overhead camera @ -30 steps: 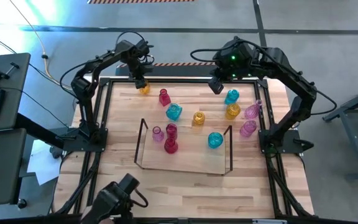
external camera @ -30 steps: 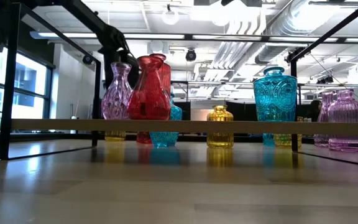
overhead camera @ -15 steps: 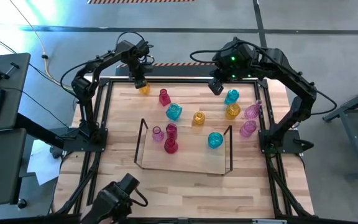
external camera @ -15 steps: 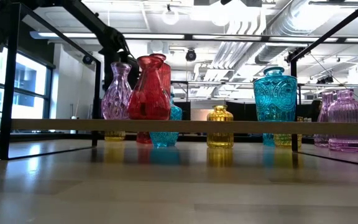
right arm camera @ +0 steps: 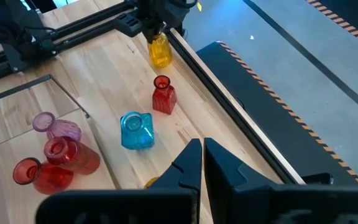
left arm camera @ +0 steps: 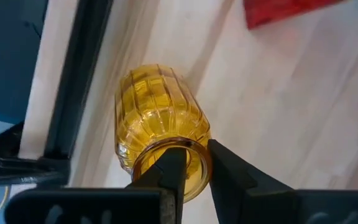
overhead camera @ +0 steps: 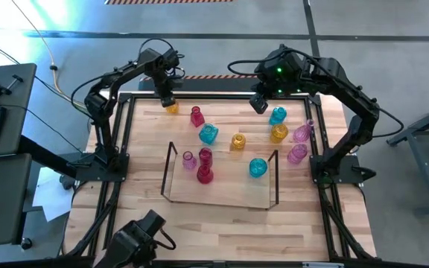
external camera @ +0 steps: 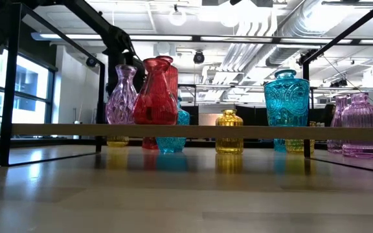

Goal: Sort vases onto shelf
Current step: Put the top yellow vase on the shelf

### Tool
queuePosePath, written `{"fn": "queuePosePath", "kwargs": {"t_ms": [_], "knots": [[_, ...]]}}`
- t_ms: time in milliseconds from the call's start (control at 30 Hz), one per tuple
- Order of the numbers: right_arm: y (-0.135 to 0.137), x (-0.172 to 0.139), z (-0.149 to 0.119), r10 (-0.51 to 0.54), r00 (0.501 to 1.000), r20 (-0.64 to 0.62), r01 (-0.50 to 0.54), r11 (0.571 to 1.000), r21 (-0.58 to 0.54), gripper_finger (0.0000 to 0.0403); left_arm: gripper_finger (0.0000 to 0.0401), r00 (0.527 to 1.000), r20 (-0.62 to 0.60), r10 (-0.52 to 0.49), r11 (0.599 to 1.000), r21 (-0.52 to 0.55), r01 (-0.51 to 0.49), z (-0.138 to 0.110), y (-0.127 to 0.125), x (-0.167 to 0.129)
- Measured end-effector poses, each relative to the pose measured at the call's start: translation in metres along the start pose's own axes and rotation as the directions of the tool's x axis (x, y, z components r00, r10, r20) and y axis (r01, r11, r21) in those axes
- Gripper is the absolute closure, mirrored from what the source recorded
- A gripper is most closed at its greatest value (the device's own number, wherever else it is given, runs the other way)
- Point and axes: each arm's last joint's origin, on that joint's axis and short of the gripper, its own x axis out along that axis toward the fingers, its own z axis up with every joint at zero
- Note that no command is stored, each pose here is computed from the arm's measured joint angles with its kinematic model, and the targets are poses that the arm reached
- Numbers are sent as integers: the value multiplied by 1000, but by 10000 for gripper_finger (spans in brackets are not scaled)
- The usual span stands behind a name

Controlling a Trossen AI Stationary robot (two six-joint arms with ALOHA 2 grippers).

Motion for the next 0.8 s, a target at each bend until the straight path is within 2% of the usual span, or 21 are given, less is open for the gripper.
{"fn": "queuePosePath", "kwargs": {"t_ms": [200, 400, 633, 800], "knots": [[0, 0, 0, 0, 1000, 0, 0, 1000, -6, 403, 373, 998, 52, 36, 999, 6, -36, -6, -11, -24], [0, 0, 0, 0, 1000, 0, 0, 1000, -21, 403, 366, 992, 107, 70, 997, 10, -71, -19, -35, -60], [0, 0, 0, -1, 1000, 2, 1, 999, -53, 403, 368, 960, 251, 123, 989, 52, -140, -37, -87, -110], [-3, 1, 1, -6, 1000, 9, 6, 998, -68, 403, 366, 922, 371, 115, 985, 78, -155, -44, -129, -140]]}}
